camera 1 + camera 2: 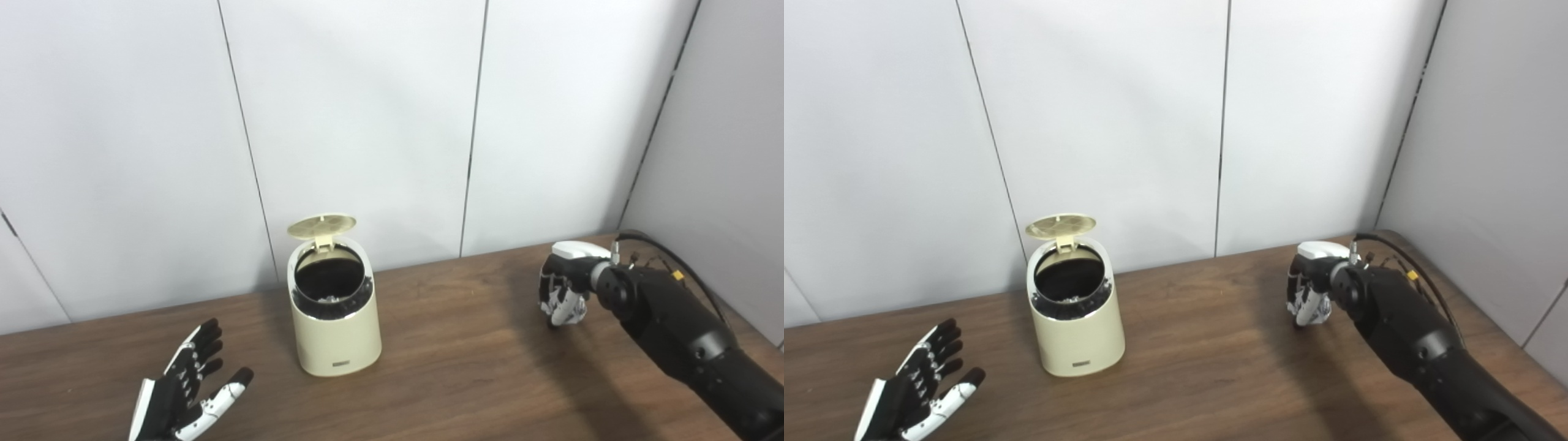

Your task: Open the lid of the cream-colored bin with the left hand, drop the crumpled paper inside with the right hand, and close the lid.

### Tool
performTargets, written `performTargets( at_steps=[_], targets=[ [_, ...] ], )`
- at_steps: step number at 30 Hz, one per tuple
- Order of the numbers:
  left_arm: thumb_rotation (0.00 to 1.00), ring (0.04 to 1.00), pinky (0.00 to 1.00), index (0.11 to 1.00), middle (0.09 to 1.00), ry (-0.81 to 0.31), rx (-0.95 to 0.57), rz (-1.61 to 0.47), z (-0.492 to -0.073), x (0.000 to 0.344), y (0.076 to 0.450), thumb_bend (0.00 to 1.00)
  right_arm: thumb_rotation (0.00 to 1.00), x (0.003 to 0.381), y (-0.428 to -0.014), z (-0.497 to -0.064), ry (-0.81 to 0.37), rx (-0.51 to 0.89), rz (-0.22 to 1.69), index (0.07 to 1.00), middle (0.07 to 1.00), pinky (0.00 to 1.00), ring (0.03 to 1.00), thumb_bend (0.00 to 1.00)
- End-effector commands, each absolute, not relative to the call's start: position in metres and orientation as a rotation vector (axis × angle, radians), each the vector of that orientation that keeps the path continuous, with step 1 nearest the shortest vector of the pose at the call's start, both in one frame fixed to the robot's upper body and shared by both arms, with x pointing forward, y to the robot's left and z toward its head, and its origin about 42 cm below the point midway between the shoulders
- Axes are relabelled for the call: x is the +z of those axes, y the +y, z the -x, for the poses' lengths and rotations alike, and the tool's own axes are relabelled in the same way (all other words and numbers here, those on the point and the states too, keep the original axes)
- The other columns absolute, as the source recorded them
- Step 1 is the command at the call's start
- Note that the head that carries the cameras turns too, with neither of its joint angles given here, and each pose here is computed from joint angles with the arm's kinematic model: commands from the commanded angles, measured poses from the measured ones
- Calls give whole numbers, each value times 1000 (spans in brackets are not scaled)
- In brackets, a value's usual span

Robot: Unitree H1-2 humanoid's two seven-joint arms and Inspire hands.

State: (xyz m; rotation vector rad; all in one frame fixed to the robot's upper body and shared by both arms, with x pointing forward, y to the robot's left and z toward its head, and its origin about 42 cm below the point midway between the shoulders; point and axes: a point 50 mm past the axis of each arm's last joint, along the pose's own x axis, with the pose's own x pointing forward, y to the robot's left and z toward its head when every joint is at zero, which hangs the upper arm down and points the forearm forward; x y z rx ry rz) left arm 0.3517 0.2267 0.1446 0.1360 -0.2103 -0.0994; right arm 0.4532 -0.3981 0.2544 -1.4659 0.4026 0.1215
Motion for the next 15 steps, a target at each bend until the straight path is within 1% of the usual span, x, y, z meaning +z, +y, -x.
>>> performTargets(
  at_steps=[1, 4, 6, 7, 8, 10, 11, 13, 15],
  targets=[
    [271, 885, 837, 934, 897, -275, -105, -152, -356, 161, 227, 693, 0, 286, -399, -457, 279, 45, 1486, 532, 482, 369, 381, 514],
    [274, 884, 841, 932, 899, -275, -108, -148, -356, 161, 227, 694, 0, 289, -398, -455, 232, 31, 1468, 534, 492, 359, 376, 513],
    [264, 889, 851, 927, 897, -275, -108, -142, -357, 160, 226, 694, 0, 294, -397, -454, 206, 22, 1466, 522, 494, 378, 382, 515],
    [262, 888, 853, 925, 896, -275, -107, -140, -357, 160, 225, 696, 0, 297, -396, -453, 192, 20, 1465, 521, 497, 354, 391, 506],
    [260, 888, 853, 924, 896, -275, -107, -138, -357, 160, 225, 695, 0, 301, -395, -453, 170, 22, 1467, 519, 497, 347, 400, 503],
    [255, 888, 849, 924, 897, -272, -105, -143, -357, 160, 224, 694, 0, 310, -392, -451, 109, 34, 1465, 515, 497, 373, 410, 501],
    [254, 885, 847, 923, 896, -272, -104, -147, -357, 160, 223, 695, 0, 315, -389, -449, 76, 36, 1459, 514, 501, 369, 411, 500],
    [253, 883, 848, 922, 894, -272, -105, -145, -357, 160, 223, 695, 0, 329, -381, -444, 10, 42, 1452, 509, 515, 316, 413, 496],
    [242, 886, 856, 920, 897, -273, -107, -145, -357, 159, 222, 687, 0, 344, -370, -438, -37, 55, 1467, 505, 505, 319, 408, 498]
  ],
)
